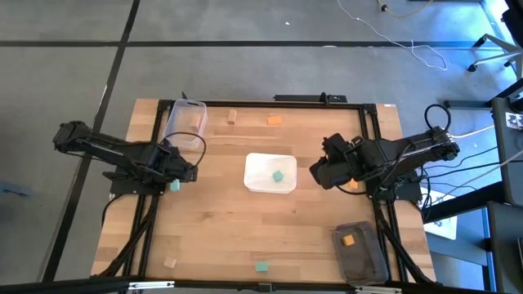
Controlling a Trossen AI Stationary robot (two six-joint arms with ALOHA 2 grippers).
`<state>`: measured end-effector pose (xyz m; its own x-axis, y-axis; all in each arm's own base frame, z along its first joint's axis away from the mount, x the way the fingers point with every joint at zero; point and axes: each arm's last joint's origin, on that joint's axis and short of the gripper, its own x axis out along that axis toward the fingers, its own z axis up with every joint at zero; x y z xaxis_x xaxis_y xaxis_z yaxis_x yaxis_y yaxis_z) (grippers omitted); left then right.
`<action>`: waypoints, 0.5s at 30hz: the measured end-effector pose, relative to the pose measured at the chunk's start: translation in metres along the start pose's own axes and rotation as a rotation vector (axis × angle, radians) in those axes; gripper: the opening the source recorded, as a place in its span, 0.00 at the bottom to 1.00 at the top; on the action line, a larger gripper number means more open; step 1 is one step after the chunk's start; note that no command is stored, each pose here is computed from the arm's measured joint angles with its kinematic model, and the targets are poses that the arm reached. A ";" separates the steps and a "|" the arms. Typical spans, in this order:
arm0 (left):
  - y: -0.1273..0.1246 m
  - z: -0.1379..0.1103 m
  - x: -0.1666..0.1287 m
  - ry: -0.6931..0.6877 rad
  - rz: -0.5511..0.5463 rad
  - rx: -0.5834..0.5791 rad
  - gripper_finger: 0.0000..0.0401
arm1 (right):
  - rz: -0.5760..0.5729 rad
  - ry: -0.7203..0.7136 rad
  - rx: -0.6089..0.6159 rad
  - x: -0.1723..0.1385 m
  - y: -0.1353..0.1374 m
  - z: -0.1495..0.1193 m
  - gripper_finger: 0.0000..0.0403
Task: Sort & place blocks by color
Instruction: Put the top light blue block into the white bin
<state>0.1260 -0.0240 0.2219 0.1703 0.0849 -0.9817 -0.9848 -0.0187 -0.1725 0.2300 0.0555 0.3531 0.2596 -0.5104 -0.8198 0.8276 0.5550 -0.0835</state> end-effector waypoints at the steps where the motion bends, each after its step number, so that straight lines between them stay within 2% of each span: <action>1: -0.002 -0.002 0.001 0.010 -0.008 0.000 0.48 | 0.000 -0.001 0.004 0.000 0.000 0.001 0.54; 4: -0.013 -0.008 0.004 0.006 -0.085 0.025 0.48 | -0.003 0.000 0.004 0.001 -0.001 0.002 0.54; 8: -0.026 -0.018 0.012 0.036 -0.114 0.044 0.48 | -0.002 -0.001 -0.025 0.002 0.000 0.003 0.54; 15: -0.032 -0.032 0.026 0.040 -0.037 0.013 0.48 | 0.006 -0.004 -0.033 0.002 0.000 0.004 0.54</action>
<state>0.1631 -0.0526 0.1997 0.2071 0.0454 -0.9773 -0.9782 -0.0036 -0.2075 0.2328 0.0521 0.3534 0.2669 -0.5094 -0.8181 0.8089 0.5799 -0.0972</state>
